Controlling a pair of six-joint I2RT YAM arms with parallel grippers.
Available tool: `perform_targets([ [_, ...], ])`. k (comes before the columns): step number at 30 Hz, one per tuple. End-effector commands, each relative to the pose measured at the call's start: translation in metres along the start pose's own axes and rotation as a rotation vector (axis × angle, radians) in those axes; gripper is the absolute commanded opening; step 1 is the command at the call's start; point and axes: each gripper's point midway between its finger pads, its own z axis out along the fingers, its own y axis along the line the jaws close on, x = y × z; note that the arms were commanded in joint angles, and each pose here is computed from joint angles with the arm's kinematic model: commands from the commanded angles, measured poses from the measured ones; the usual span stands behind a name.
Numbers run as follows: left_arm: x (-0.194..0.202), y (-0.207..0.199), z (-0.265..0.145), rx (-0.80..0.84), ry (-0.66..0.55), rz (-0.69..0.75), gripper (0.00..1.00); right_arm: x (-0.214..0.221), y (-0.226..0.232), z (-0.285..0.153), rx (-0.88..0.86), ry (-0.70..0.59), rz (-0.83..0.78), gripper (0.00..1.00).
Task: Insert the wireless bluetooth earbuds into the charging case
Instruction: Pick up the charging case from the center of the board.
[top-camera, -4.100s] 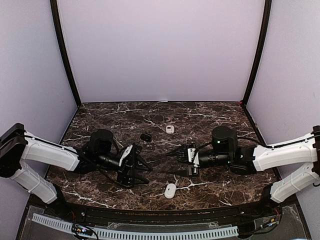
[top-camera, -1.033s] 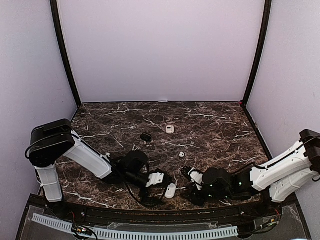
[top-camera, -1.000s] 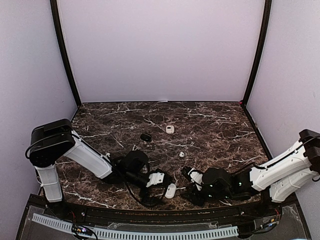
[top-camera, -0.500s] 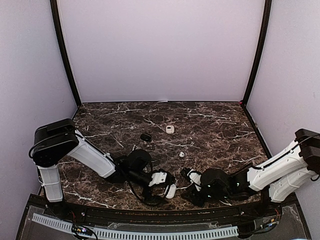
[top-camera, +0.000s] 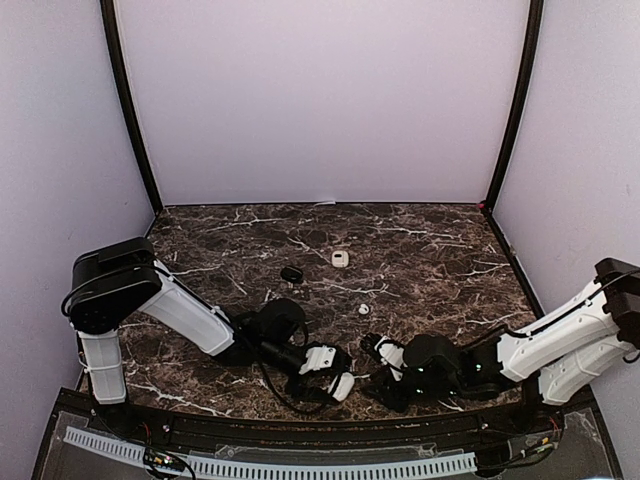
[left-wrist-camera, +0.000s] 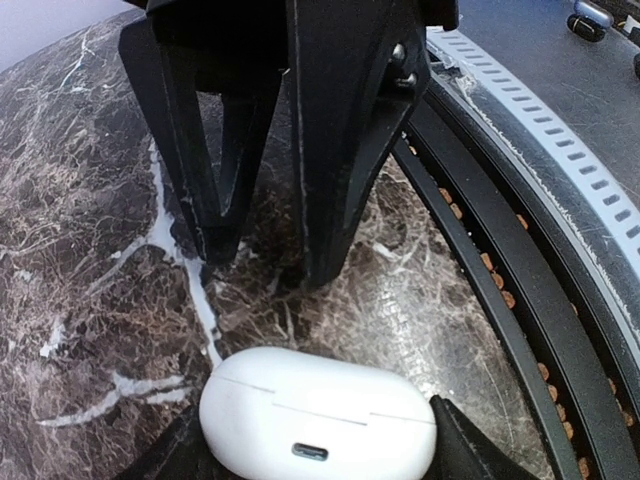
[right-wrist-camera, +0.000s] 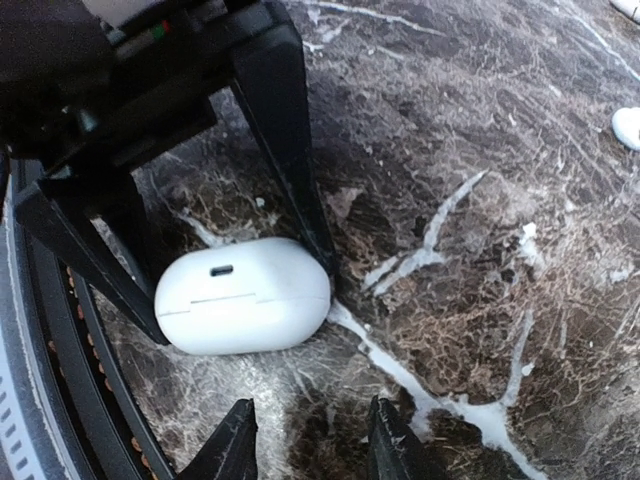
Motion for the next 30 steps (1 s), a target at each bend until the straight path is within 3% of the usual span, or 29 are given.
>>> perform_targets([
  [1,0.008,-0.003,-0.002,-0.013,0.022,-0.010,0.55,-0.029,0.004,-0.014,-0.019,-0.105,-0.026,0.38],
  [8,-0.006,-0.002,-0.014,-0.039,-0.051,-0.022,0.47,-0.053,0.003,-0.039,-0.009,-0.224,-0.100,0.40],
  [15,-0.025,-0.013,-0.032,0.034,-0.159,-0.078,0.43,-0.084,0.016,-0.066,-0.036,-0.372,-0.292,0.50],
  [30,-0.042,-0.030,-0.066,0.082,-0.245,-0.101,0.41,-0.080,0.075,-0.067,-0.222,-0.497,-1.057,0.55],
])
